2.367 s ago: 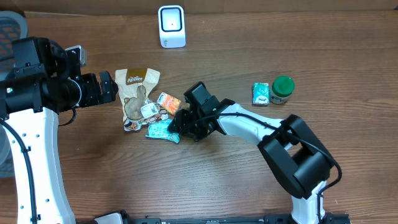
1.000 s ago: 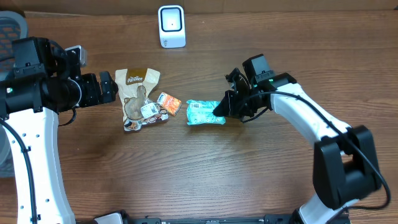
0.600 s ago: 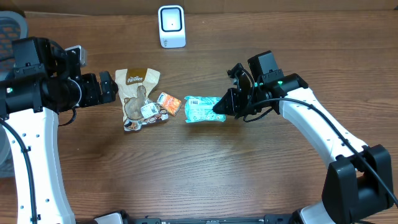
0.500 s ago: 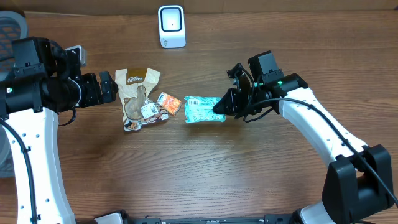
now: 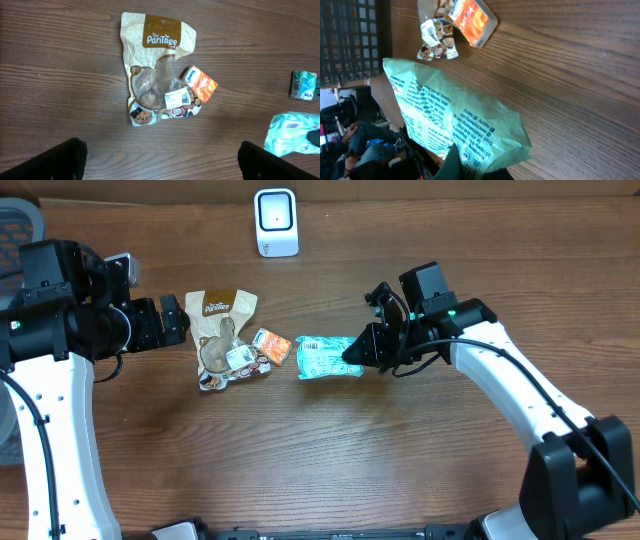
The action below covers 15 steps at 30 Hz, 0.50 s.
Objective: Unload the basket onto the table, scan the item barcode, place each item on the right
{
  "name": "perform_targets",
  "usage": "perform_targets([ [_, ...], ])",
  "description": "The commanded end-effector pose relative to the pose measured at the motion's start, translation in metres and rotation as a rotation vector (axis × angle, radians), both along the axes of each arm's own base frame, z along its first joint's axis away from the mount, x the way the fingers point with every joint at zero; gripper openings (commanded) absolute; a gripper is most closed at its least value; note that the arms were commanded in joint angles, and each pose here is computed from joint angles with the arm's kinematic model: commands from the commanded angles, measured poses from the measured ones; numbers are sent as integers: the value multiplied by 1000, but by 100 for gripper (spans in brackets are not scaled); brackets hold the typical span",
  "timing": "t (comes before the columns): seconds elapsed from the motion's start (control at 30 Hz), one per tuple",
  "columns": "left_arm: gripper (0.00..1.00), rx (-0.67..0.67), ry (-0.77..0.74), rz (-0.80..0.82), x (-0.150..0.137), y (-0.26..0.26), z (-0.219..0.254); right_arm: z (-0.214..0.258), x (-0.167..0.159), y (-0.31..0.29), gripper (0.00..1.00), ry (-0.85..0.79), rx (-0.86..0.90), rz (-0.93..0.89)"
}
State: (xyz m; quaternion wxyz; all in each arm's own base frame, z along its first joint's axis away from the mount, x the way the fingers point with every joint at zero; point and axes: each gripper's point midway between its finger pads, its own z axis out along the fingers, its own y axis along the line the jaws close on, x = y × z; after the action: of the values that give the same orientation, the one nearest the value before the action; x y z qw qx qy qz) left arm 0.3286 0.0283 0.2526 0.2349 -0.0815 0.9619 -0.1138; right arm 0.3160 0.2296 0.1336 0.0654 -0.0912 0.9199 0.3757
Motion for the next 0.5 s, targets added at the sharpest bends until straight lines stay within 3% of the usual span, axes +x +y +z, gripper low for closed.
perform_targets([
  [0.0,100,-15,-8,-6,1,-4,3,63,5,-2,4,-177,84,18],
  [0.2,100,-15,-8,-6,1,-4,3,113,-9,-10,4,-332,113,28],
  [0.47,100,-15,-8,-6,1,-4,3,135,-22,-18,4,-391,105,13],
])
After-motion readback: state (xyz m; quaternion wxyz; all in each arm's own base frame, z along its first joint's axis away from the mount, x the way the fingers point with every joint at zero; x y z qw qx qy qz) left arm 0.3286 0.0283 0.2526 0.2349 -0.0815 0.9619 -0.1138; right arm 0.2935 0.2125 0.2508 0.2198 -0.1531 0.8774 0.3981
